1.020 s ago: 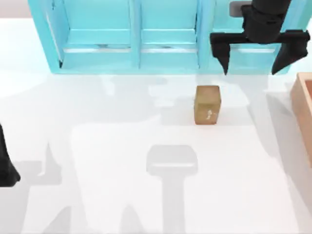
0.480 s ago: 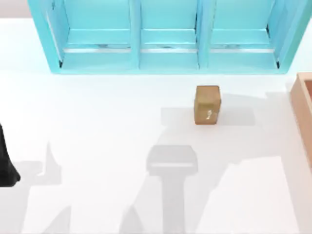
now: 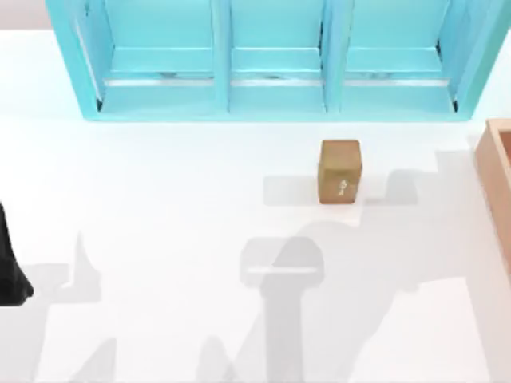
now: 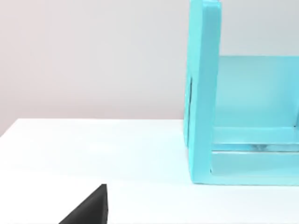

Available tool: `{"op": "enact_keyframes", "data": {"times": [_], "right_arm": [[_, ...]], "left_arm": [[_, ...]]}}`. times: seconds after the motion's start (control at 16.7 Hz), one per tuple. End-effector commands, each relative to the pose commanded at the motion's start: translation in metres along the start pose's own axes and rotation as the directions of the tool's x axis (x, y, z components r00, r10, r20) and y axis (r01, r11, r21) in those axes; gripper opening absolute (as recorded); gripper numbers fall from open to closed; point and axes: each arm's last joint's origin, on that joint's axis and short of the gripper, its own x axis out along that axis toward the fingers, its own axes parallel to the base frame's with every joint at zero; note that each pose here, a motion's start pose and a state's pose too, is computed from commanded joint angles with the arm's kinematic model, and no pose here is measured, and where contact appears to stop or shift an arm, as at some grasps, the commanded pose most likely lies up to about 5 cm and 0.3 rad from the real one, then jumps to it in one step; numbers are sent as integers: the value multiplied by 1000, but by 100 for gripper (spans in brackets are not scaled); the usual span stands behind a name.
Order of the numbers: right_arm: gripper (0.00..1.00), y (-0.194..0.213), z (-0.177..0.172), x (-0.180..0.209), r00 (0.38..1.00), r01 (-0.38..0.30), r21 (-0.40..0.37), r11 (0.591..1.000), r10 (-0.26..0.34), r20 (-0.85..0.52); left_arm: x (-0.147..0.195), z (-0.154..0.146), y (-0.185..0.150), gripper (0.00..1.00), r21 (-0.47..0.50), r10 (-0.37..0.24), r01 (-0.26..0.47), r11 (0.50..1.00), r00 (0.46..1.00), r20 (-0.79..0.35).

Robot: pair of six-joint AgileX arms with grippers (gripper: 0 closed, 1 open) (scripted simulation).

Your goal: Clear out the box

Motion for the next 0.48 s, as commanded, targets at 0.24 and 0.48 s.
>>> {"op": "enact_keyframes", "data": {"times": [0.24,0.48], "right_arm": [[100,-1,3,25,1000,0,2,1000,0,3],[100,-2,3,65,1000,0,2,1000,0,3]], "left_arm": [[0,0,0,100,0,0,0,1000,1000,0],[0,0,0,100,0,0,0,1000,1000,0]]}}
